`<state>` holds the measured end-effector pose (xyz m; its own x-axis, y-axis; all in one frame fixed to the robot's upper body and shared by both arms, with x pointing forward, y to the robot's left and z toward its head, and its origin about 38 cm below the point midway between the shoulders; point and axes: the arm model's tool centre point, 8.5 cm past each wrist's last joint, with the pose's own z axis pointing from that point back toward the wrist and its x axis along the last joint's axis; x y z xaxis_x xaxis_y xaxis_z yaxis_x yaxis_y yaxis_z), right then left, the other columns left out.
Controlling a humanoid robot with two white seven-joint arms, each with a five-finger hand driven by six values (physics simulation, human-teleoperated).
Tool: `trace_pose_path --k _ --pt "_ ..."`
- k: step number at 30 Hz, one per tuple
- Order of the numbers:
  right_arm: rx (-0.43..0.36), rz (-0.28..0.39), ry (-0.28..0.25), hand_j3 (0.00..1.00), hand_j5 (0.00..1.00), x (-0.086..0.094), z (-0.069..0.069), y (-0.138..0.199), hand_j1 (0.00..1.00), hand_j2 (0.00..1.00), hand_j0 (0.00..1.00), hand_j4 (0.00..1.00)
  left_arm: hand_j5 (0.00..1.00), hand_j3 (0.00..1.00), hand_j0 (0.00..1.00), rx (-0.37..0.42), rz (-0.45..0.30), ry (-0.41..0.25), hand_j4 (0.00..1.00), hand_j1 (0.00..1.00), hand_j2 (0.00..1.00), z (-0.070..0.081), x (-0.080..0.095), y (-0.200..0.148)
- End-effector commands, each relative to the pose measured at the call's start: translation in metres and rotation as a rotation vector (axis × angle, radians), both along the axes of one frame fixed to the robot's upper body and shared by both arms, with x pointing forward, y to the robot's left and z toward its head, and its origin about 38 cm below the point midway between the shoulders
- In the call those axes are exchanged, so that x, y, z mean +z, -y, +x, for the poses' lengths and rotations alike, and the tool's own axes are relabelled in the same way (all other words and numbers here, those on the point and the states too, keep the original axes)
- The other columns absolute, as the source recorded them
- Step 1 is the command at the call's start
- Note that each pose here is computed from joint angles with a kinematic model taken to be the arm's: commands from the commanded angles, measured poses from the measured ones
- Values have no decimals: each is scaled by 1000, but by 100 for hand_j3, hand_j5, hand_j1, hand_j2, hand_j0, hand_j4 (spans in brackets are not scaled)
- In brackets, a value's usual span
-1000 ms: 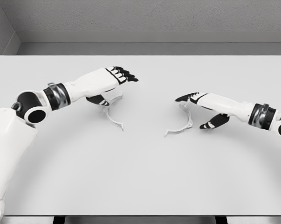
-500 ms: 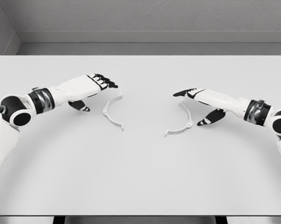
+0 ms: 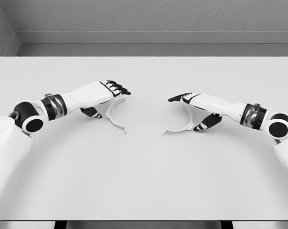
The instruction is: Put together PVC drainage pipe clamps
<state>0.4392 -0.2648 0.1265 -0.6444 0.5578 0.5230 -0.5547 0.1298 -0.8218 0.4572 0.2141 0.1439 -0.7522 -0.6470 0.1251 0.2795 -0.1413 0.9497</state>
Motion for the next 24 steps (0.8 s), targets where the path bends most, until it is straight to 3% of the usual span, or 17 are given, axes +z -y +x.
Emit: trace_pose_path --k 1,10,16,20,24 --pt "-1 2 1 100 100 1 1 -1 100 100 100 100 100 100 100 -4 -9 -1 100 100 100 0 0 3" --pt "18 15 13 100 100 2 4 -17 100 100 100 100 100 100 100 -20 -13 3 100 100 100 -1 -2 19" --pt "-47 -24 14 100 100 6 7 18 100 100 100 100 100 100 100 -36 -25 7 100 100 100 -1 -4 35" --pt "-116 -14 9 100 100 11 22 38 100 100 100 100 100 100 100 -48 -26 12 100 100 100 -2 -5 47" --pt "-113 13 4 100 100 10 28 26 100 100 100 100 100 100 100 -54 -31 18 100 100 100 -1 -3 53"
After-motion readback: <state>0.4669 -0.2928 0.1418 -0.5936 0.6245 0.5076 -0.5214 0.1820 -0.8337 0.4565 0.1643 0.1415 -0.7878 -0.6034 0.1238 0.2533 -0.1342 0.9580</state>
